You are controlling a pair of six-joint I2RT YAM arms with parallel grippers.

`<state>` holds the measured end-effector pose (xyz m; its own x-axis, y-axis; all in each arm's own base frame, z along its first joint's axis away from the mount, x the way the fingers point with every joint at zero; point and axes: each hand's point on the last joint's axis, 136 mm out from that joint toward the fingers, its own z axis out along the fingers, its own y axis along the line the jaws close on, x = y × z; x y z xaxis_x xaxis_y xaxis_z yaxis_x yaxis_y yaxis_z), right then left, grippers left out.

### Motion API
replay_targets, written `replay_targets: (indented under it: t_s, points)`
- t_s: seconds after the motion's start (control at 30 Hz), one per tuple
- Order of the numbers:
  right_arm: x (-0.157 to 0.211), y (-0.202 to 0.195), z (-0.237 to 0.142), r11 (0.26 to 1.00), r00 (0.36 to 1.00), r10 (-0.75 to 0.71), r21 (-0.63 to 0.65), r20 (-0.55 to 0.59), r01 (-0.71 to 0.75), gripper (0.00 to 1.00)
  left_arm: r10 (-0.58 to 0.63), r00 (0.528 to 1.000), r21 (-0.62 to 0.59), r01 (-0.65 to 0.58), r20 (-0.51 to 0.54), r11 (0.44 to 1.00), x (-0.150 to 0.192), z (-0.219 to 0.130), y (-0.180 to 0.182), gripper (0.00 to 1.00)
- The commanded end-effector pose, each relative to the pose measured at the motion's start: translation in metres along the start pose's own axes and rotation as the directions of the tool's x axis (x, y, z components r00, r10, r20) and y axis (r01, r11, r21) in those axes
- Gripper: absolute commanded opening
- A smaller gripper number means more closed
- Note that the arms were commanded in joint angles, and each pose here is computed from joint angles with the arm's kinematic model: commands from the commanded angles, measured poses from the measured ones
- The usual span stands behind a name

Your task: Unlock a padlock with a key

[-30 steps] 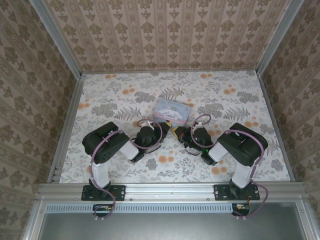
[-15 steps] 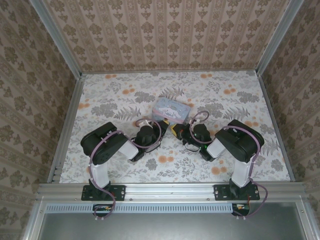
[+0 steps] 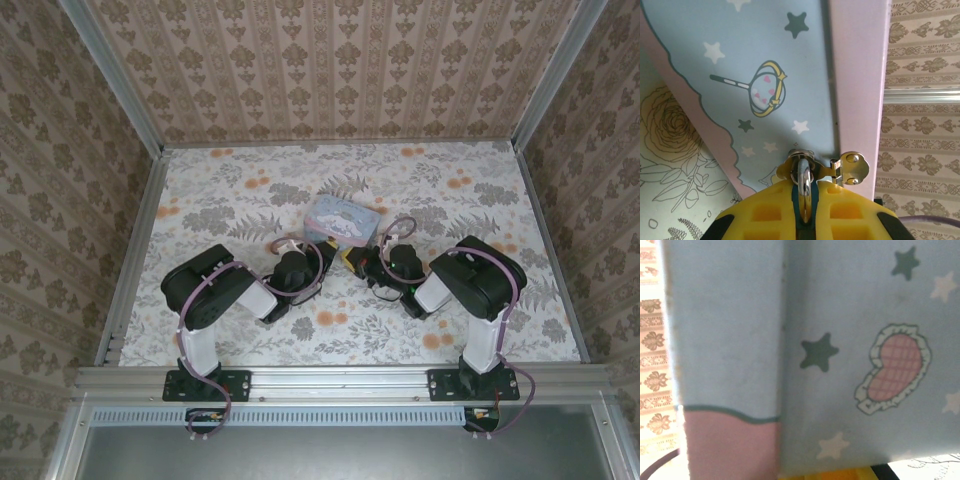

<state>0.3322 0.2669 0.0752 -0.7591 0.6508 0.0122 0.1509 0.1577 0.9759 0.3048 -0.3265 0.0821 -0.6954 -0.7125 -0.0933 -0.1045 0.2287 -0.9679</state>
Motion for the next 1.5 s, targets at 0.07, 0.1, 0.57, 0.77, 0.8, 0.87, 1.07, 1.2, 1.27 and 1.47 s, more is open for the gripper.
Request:
replay_targets:
  t_s: [0.07,0.1,0.57,0.77,0.8,0.87,1.07,1.2,1.27,1.47]
  points:
    - [-0.001,0.031,0.017,0.99,0.993,0.103,-0.098,0.055,-0.097,0.0,-0.003,0.965,0.196,0.056,-0.262,0.979,0.072,-0.002,-0.065,0.0]
    - [-0.002,0.034,0.017,0.989,0.992,0.113,-0.108,0.063,-0.106,0.0,-0.011,0.964,0.191,0.064,-0.267,0.979,0.074,-0.002,-0.064,0.0]
    - [-0.021,0.022,0.012,0.993,0.992,-0.122,-0.008,-0.019,0.122,0.0,0.016,0.947,0.182,0.045,-0.32,0.982,0.079,-0.02,-0.059,0.0]
    - [-0.013,0.023,0.01,0.958,0.956,-0.28,0.037,-0.085,0.284,0.0,0.025,0.946,0.169,0.032,-0.324,0.985,0.076,-0.024,-0.051,0.0]
    - [-0.013,0.023,0.008,0.953,0.952,-0.296,0.048,-0.084,0.3,0.0,0.025,0.946,0.169,0.032,-0.323,0.985,0.076,-0.024,-0.051,0.0]
    - [-0.013,0.028,0.006,0.956,0.955,-0.288,0.034,-0.07,0.291,0.0,0.03,0.946,0.17,0.026,-0.322,0.985,0.076,-0.023,-0.051,0.0]
    - [-0.016,0.038,0.013,0.994,0.997,-0.073,-0.077,-0.007,0.073,0.0,0.019,0.946,0.16,0.035,-0.324,0.987,0.078,-0.017,-0.048,0.0]
    - [-0.015,0.037,0.02,0.995,1.0,-0.01,-0.104,-0.003,0.01,0.0,0.018,0.95,0.137,0.026,-0.313,0.99,0.075,-0.017,-0.037,0.0]
    - [-0.017,0.034,0.019,0.996,1.0,-0.013,-0.092,0.01,0.014,0.0,0.026,0.953,0.125,0.013,-0.303,0.992,0.072,-0.018,-0.031,0.0]
    - [-0.018,0.028,0.014,0.997,0.999,-0.037,-0.069,0.017,0.038,0.26,0.03,0.965,0.094,-0.006,-0.259,0.996,0.056,-0.019,-0.017,0.0]
